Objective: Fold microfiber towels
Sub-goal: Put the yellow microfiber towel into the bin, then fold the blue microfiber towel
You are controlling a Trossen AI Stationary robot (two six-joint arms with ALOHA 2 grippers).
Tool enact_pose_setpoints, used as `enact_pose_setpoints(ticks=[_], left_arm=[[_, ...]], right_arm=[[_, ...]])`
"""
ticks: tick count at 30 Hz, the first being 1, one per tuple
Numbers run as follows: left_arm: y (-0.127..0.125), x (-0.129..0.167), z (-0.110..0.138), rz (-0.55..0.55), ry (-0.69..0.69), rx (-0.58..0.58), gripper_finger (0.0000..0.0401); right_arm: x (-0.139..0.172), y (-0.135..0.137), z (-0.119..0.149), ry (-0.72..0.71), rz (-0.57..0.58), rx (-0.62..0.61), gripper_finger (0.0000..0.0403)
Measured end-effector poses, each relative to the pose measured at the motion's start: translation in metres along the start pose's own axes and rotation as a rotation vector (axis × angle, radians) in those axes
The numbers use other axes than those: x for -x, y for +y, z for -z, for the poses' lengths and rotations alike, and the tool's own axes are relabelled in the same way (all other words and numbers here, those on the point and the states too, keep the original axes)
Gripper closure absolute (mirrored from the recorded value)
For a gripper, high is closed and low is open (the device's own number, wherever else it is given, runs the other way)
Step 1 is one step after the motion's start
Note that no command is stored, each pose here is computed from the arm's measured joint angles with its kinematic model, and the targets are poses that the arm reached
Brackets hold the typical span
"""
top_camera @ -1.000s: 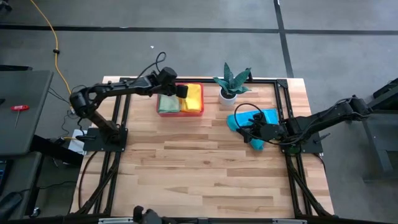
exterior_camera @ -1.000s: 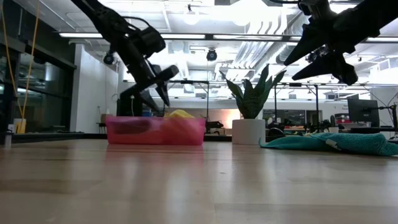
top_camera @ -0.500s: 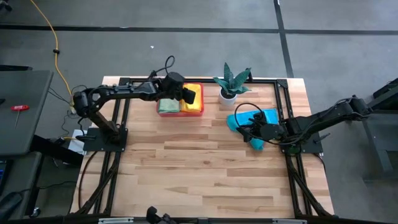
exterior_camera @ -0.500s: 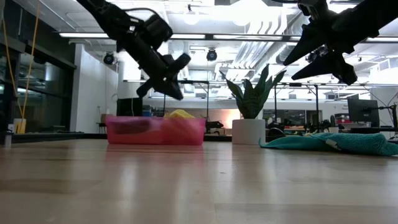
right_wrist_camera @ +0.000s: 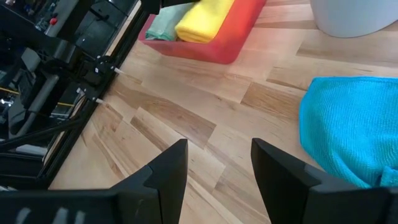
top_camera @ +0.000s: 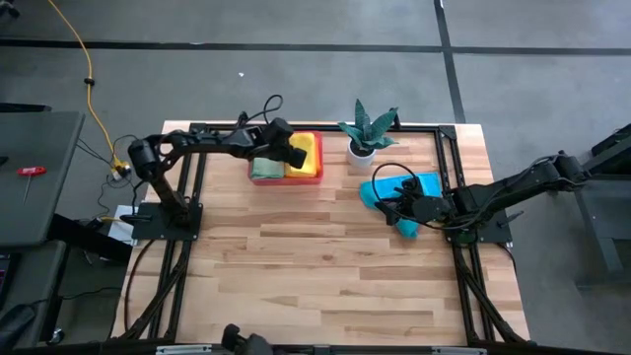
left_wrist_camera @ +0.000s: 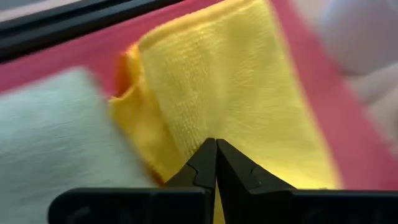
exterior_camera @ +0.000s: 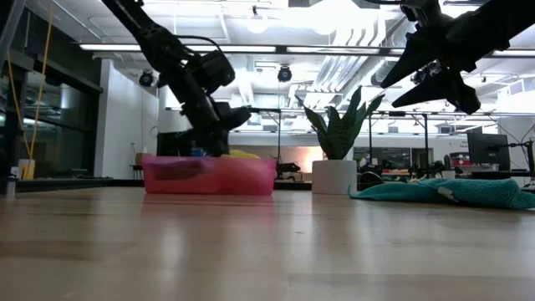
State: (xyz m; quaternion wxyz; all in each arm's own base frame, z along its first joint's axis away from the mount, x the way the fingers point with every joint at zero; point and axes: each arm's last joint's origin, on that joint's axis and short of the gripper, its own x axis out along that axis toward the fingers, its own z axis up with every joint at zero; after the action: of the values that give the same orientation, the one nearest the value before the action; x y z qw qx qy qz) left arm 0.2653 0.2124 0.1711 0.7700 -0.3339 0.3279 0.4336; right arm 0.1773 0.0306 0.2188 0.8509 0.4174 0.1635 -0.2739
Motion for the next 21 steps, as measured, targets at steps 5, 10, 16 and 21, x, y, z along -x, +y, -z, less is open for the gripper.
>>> enact_pose_setpoints(ticks=[5,10,16,21], left_arm=[[0.01,0.003,0.0,-0.074,0.027,-0.029,0.04],[0.009,0.008,-0.001,-0.035,0.038,-0.041,0.0401],[0.007,0.042,-0.015,0.016,-0.068,-0.072,0.0401],[0.008,0.087,-0.028,0.072,-0.204,-0.061,0.0401]], right_arm=[[0.0,0.0,0.0,-0.003,0.001,0.003,0.0233],[0.0,0.0,0.0,-0.003,0.0,0.0,0.0233],[0.0,0.005,-0.002,-0.022,-0.041,0.015,0.0233],[0.0,0.012,-0.008,-0.071,-0.113,0.059,0.0233]])
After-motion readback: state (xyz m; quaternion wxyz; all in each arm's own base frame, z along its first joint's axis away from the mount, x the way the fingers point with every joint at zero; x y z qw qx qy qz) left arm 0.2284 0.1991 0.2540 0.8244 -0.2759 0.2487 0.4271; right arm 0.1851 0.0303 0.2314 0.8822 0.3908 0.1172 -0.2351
